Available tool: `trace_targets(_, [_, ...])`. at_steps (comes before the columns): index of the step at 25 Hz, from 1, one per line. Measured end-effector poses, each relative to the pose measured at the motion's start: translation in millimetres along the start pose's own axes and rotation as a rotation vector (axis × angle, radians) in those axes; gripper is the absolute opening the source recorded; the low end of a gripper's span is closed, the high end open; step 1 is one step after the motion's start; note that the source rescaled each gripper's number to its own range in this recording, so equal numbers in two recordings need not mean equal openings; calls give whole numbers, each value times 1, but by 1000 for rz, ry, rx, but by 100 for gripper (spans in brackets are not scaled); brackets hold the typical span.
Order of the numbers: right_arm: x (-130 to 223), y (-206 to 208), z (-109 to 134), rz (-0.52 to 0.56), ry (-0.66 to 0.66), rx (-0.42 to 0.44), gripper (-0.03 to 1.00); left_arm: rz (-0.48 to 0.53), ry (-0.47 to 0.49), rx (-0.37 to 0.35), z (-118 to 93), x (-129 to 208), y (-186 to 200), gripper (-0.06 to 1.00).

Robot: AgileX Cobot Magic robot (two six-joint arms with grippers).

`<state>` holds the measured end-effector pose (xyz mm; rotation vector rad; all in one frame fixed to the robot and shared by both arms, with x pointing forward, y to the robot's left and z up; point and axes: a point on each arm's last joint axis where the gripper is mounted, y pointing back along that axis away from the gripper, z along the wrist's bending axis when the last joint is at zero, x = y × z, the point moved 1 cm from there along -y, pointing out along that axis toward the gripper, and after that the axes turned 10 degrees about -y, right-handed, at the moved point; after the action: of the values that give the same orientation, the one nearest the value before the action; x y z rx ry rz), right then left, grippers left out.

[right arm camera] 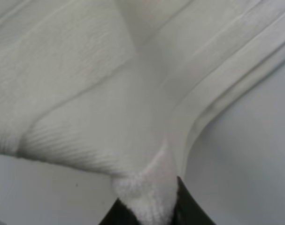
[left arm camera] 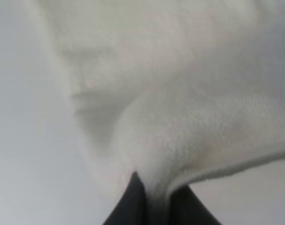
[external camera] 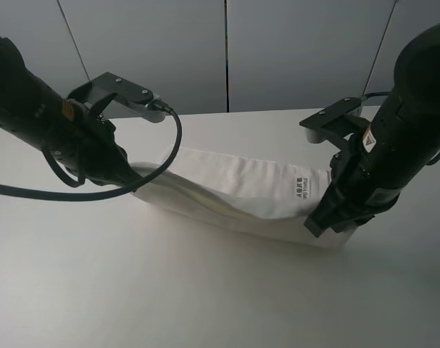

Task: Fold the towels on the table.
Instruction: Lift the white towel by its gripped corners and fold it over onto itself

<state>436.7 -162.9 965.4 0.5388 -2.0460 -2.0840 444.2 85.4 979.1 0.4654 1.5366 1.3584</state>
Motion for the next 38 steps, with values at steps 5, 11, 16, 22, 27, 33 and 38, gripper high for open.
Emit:
trace_targets(5, [-10,0,0,-98,-145,-11,0,-27,127,-95,10,-2,1,0])
trace_targets(11, [-18,1,-1,-180,-249,-16,0,-54,200,-129,13,-4,1,0])
trace_targets(16, [-23,3,-5,-237,-287,14,0,-98,228,-135,15,-9,2,0])
trace_targets(22, [-30,5,-9,-319,-301,47,0,-141,301,-158,31,-9,1,0])
trace_targets(27, [-38,8,-8,-405,-288,25,0,-134,327,-166,40,-6,-9,0])
trace_targets(33, [-42,10,-13,-456,-290,73,52,-172,312,-173,43,-10,-9,59])
trace_targets(38, [-44,6,-16,-461,-340,95,99,-193,339,-186,47,-11,-9,98])
